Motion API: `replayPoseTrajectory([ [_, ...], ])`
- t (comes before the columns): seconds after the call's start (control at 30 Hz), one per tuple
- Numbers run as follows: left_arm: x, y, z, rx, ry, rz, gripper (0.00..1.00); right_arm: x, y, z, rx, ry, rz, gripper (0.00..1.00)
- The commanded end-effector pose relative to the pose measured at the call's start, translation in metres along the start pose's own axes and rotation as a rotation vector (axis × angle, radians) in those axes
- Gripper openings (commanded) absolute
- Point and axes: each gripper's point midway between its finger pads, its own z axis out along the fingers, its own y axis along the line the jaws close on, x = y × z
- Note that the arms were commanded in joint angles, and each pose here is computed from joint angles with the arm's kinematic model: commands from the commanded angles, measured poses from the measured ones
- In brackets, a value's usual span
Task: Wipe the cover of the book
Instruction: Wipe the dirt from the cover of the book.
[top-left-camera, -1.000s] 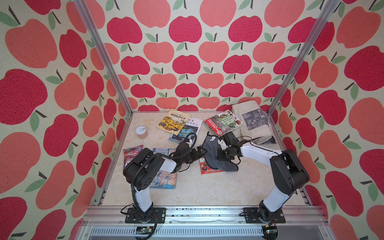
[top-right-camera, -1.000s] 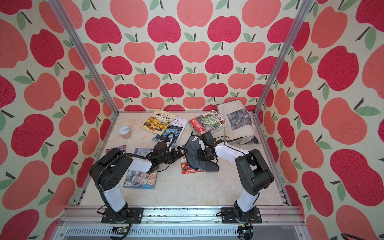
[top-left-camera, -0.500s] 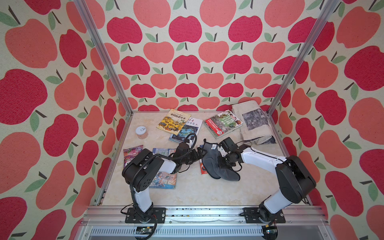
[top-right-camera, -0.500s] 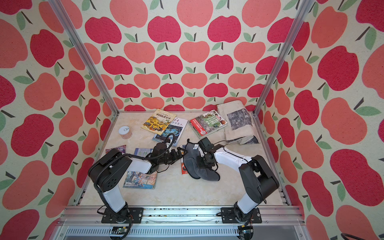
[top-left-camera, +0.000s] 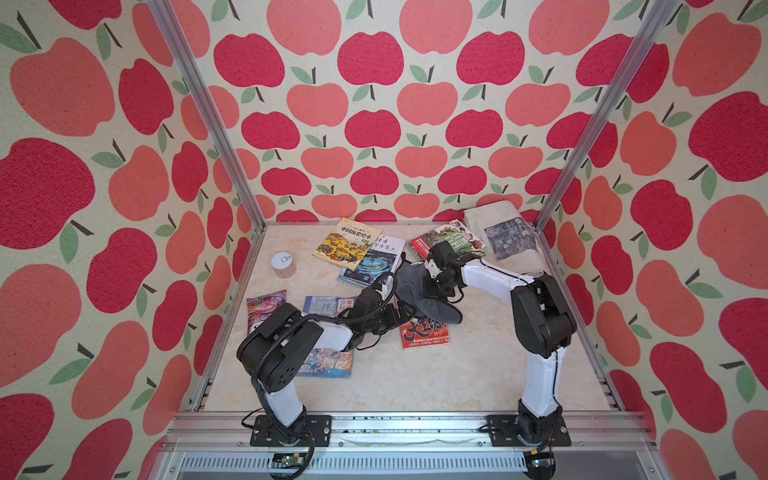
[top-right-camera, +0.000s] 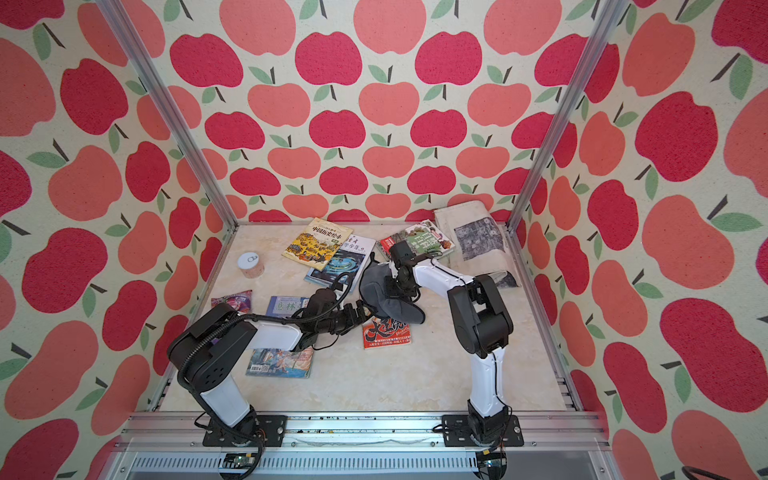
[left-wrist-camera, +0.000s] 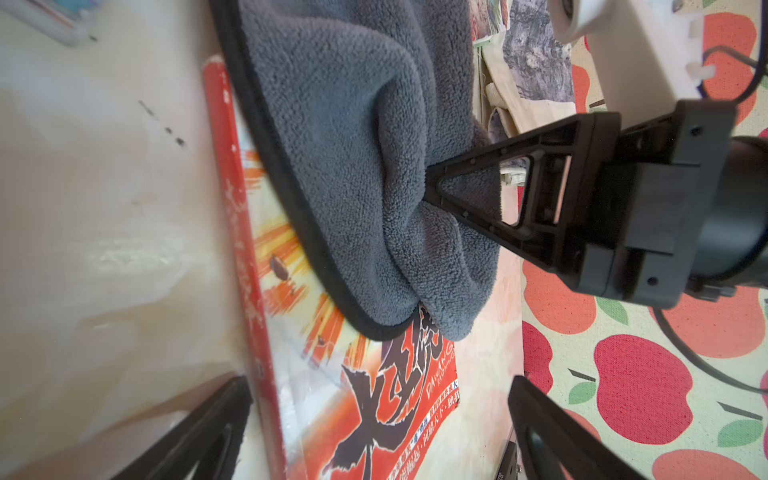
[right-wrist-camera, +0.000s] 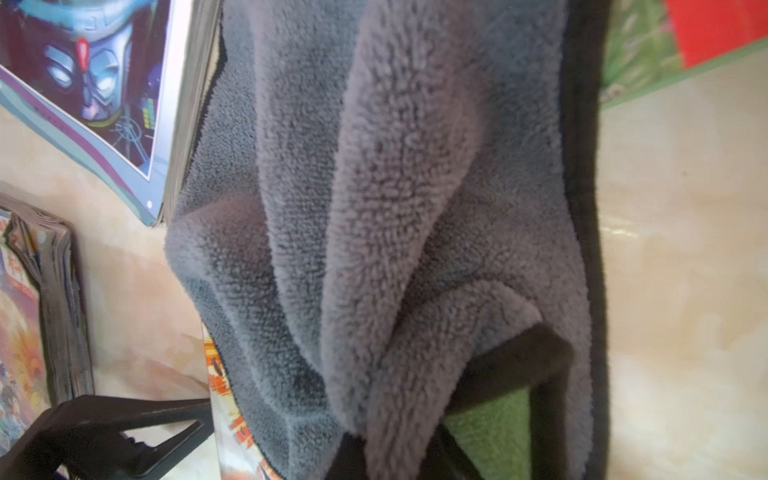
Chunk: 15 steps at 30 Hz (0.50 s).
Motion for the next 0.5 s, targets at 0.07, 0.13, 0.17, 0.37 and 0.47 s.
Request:
replayPoseTrajectory([
  [0.07,-0.009,0.005,-0.011,-0.027,-0.025,0.016,0.99,0.065,0.009,0.002,-0.007,0.096,-0.037,0.0],
  [0.13,-0.012,0.007,-0.012,-0.025,-0.025,0.01,0.99,0.09,0.011,-0.001,0.0,0.113,-0.053,0.0],
  [0.17,-0.014,0.007,-0.013,-0.022,-0.029,0.01,0.99,0.102,0.012,-0.003,-0.001,0.12,-0.058,0.0],
  [0.37,-0.02,0.013,-0.016,-0.027,-0.039,0.0,0.99,0.147,0.007,-0.015,0.02,0.143,-0.064,0.0],
  [0.47,-0.022,0.013,-0.018,-0.025,-0.045,-0.002,0.99,0.148,0.003,-0.016,0.033,0.131,-0.065,0.0],
])
